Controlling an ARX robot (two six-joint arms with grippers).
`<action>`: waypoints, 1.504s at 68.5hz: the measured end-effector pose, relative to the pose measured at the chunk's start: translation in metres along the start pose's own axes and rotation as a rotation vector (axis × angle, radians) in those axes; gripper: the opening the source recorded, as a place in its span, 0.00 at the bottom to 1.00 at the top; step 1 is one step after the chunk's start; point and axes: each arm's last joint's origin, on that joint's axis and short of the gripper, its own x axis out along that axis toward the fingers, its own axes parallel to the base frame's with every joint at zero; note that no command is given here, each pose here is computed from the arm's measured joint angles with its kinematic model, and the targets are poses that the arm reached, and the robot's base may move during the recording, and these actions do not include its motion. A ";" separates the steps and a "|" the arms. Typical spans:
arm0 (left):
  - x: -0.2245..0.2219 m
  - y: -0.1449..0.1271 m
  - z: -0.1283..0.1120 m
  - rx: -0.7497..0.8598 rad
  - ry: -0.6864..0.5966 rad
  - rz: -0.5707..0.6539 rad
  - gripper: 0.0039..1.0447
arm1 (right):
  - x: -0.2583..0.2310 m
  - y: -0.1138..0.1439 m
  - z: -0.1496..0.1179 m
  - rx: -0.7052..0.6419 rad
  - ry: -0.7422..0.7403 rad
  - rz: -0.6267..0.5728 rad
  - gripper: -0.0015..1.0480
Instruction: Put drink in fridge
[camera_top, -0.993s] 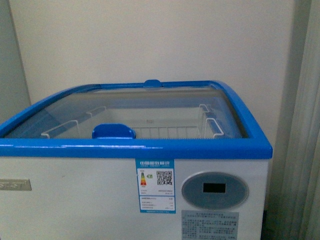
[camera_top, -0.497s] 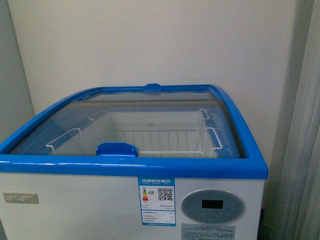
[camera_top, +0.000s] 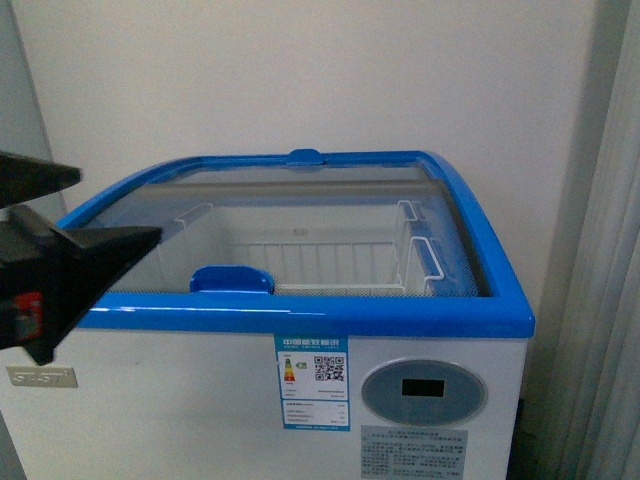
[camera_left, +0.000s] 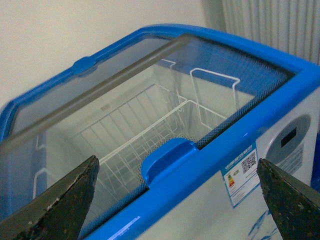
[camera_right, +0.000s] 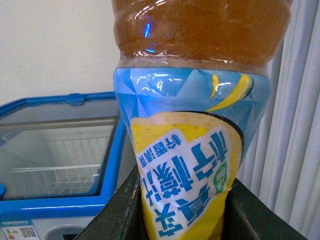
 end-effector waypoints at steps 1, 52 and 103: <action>0.004 0.002 0.000 0.024 0.006 -0.017 0.92 | 0.000 0.000 0.000 0.000 0.000 0.000 0.31; 0.087 0.039 -0.027 0.455 0.124 -0.224 0.92 | 0.000 0.000 0.000 0.000 0.000 0.000 0.31; 0.200 0.108 -0.043 0.634 0.147 0.064 0.92 | 0.000 0.000 0.000 0.000 0.000 0.000 0.31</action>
